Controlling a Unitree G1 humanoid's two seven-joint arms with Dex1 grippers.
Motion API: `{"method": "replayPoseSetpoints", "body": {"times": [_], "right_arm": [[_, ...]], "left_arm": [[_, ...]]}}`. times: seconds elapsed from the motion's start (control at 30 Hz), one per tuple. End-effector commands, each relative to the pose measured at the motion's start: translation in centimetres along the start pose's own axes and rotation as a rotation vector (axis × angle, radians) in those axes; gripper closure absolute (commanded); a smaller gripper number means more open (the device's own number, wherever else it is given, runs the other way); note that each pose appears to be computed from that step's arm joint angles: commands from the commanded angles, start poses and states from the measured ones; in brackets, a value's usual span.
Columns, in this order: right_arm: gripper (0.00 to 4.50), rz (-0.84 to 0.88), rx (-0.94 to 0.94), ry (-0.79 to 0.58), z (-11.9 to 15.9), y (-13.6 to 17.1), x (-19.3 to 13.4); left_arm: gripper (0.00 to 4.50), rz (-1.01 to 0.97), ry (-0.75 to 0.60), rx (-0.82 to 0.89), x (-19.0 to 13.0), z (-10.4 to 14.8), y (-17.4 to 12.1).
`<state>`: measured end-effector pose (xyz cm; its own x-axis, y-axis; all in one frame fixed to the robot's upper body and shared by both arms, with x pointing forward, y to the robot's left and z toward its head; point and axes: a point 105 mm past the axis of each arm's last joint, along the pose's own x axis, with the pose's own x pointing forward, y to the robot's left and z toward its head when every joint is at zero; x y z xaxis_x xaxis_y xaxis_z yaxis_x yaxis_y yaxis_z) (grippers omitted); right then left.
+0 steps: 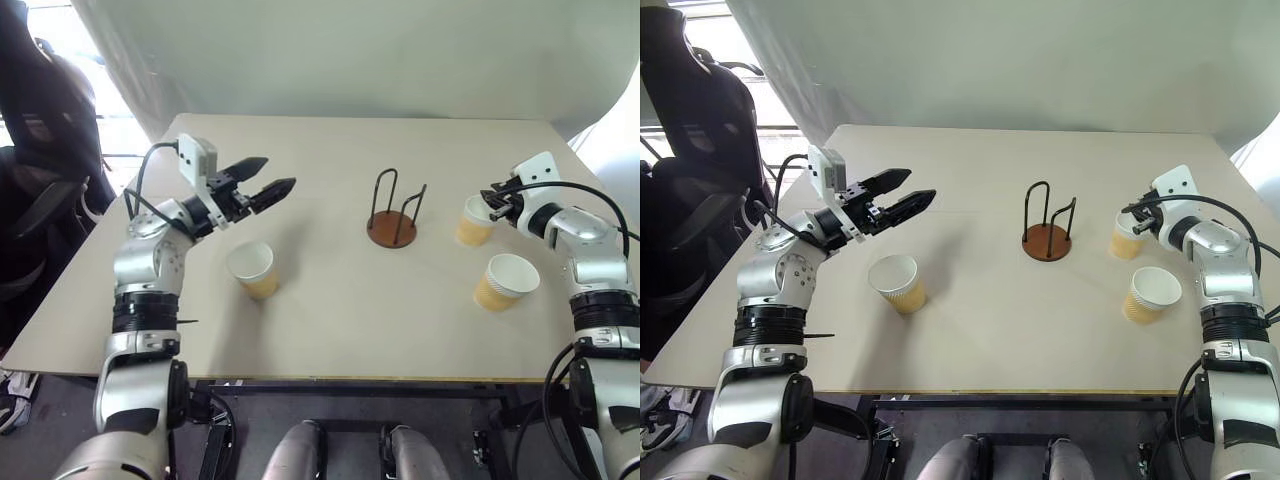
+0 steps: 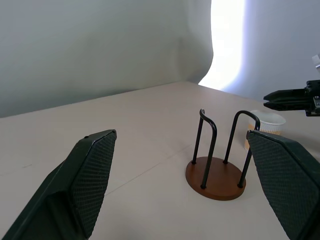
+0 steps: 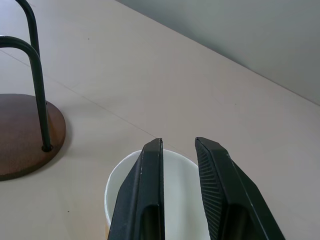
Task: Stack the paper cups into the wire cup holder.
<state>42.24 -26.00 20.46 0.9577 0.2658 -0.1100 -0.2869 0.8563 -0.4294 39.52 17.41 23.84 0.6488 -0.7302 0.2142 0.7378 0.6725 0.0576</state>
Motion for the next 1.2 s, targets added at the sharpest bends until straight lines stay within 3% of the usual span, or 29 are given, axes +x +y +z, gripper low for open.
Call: {"method": "replayPoseSetpoints", "body": {"times": [0.03, 0.2, 0.63, 0.83, 0.97, 1.2], "right_arm": [[3.56, -0.032, -0.042, -0.048, 1.8, -1.2, -0.7], [3.56, -0.021, -0.043, -0.043, 2.0, -1.2, -0.9], [3.56, 0.225, -0.064, -0.001, 3.0, 1.5, -2.3], [3.56, 0.326, -0.052, 0.007, 3.2, 3.0, -3.0], [2.73, 0.348, -0.027, -0.008, 3.7, 3.2, -3.3], [0.31, 0.414, 0.008, -0.002, 3.8, 4.4, -3.6]], "left_arm": [[0.00, -0.017, -0.046, 0.045, 0.5, 1.7, -0.1], [0.00, -0.020, -0.046, 0.041, 0.6, 1.5, -0.1], [0.00, -0.060, -0.033, 0.032, 1.0, 1.2, -0.4], [0.00, -0.135, 0.057, 0.057, 0.6, 0.6, -0.5], [0.00, -0.169, 0.097, 0.070, 0.2, 0.8, -0.3], [0.00, -0.181, 0.108, 0.100, 0.0, 1.3, 0.2]]}}
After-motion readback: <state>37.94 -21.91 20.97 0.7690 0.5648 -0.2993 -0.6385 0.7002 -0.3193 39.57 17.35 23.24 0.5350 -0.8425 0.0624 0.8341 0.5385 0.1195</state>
